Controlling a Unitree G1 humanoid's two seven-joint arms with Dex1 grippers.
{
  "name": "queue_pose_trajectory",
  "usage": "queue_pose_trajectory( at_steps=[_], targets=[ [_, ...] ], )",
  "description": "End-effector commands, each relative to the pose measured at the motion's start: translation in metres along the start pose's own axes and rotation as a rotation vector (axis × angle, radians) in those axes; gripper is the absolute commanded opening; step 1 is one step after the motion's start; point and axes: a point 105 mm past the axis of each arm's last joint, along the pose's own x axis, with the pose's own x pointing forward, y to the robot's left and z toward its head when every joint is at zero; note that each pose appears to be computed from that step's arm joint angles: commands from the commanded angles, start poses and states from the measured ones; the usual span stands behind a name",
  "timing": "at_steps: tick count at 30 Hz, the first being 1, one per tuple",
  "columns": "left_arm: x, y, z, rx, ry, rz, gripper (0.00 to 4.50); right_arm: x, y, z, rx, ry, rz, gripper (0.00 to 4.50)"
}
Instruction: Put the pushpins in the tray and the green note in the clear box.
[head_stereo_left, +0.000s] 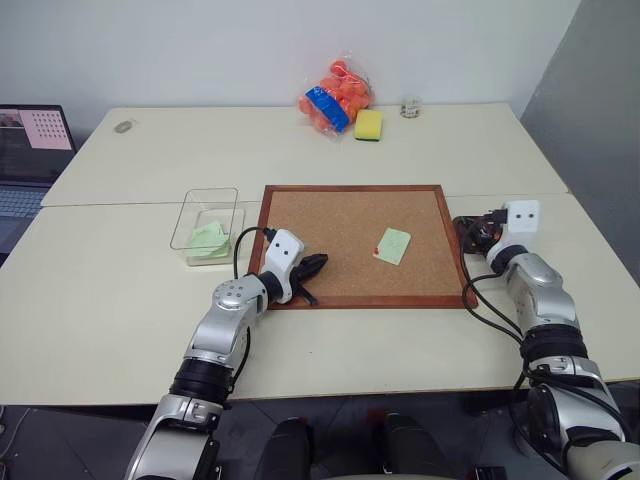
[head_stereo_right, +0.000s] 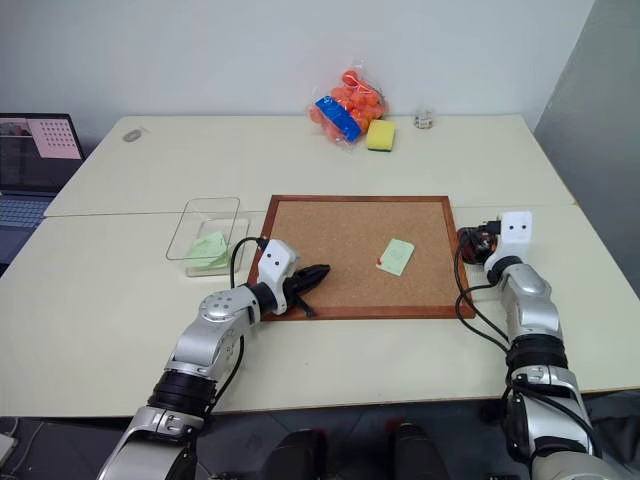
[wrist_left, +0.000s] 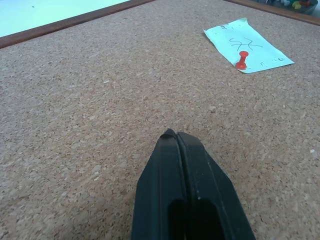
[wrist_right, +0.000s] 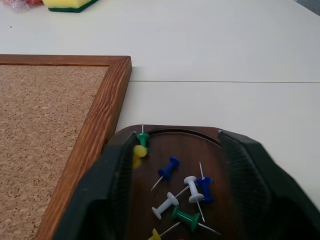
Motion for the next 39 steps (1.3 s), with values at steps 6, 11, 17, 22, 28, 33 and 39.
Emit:
queue_pose_trajectory(
  at_steps=[6,11,17,22,28,33,39],
  targets=[
    [0.003,-0.007,-0.024,-0.036,0.084,-0.01,0.0,-0.003,-0.013,0.019,-0.024,-0.064,-0.056,4.45],
    [0.003,-0.006,-0.024,-0.035,0.083,-0.008,0.0,-0.003,-0.013,0.023,-0.032,-0.085,-0.052,4.45],
    [0.002,-0.006,-0.024,-0.035,0.084,-0.007,0.0,-0.02,0.051,0.037,-0.072,-0.182,0.326,4.45],
    [0.003,-0.005,-0.024,-0.038,0.083,-0.004,0.0,-0.05,0.122,0.02,-0.135,-0.154,0.682,4.45],
    [0.002,-0.003,-0.023,-0.035,0.083,0.002,0.0,-0.048,0.144,0.012,-0.14,-0.142,0.74,4.45],
    [0.001,-0.002,-0.022,-0.034,0.083,0.008,0.0,-0.042,0.157,0.01,-0.13,-0.137,0.769,4.45],
    [0.001,-0.001,-0.022,-0.036,0.082,0.014,0.0,-0.035,0.164,0.002,-0.142,-0.113,0.779,4.45]
  ],
)
